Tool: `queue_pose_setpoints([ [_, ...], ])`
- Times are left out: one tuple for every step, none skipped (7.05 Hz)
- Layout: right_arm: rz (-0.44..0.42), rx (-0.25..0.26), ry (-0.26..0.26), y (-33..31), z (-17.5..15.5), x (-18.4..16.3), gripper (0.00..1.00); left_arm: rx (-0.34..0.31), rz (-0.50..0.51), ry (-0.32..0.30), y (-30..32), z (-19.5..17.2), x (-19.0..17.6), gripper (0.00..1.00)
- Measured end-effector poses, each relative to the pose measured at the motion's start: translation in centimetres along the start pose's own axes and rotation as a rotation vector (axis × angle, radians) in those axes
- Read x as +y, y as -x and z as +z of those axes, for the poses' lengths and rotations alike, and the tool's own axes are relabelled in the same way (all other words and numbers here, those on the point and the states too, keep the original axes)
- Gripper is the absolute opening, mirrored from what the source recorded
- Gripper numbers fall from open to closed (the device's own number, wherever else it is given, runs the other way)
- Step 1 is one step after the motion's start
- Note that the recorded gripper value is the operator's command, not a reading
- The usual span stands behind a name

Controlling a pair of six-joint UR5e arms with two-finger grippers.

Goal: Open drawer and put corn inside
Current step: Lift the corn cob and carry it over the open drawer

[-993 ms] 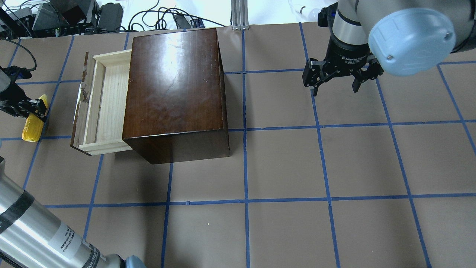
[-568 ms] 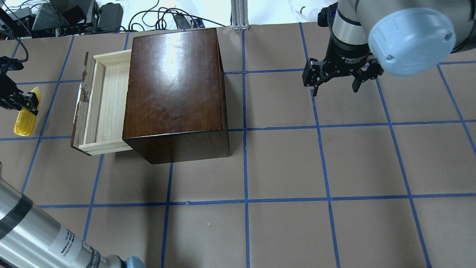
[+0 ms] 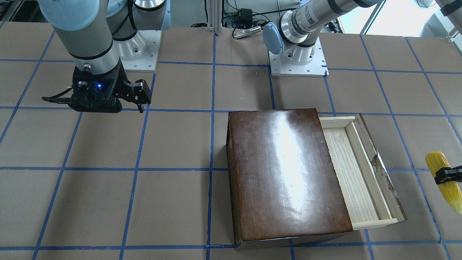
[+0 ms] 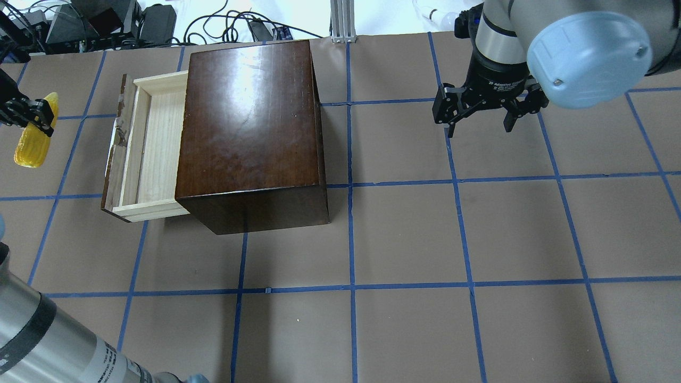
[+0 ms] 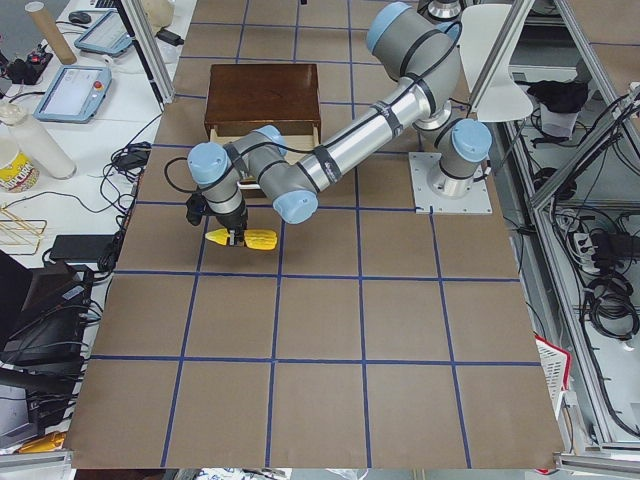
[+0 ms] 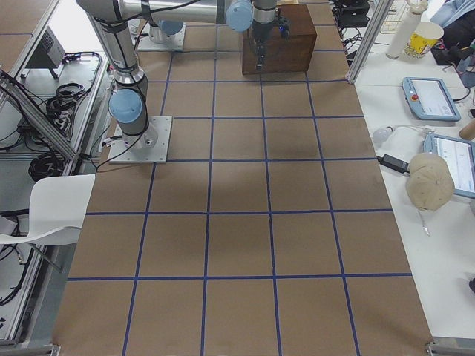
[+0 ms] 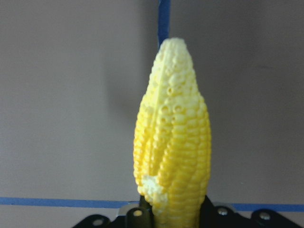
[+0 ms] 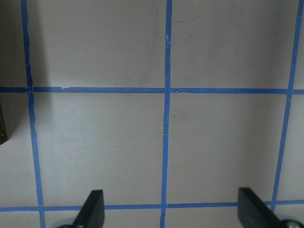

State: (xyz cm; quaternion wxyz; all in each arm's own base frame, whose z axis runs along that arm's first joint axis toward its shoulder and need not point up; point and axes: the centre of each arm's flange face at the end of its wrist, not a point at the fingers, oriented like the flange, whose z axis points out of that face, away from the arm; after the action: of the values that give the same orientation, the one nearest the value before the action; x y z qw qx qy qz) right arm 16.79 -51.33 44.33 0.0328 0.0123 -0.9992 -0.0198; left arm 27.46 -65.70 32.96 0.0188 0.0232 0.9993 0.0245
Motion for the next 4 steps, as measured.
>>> queue_pose_setpoints([
  [0.0,0.0,0.0,0.0,0.0,0.0,1.0,-0.004,0.016,-0.011,-2.1,-2.3,0.0,0.0],
  [0.0,0.0,0.0,0.0,0.0,0.0,1.0,-0.005,0.017,-0.022,-4.4,-4.4,0.0,0.0],
  [0.0,-0.001,0.001,0.0,0.0,0.0,1.0,0.003,0.0,-0.033,-6.8,-6.4,0.2,0.0],
  [0.0,-0.001,0.001,0.0,0.1,0.0,1.0,0.016,-0.022,-0.043,-9.2,-8.0,0.3,0.0],
])
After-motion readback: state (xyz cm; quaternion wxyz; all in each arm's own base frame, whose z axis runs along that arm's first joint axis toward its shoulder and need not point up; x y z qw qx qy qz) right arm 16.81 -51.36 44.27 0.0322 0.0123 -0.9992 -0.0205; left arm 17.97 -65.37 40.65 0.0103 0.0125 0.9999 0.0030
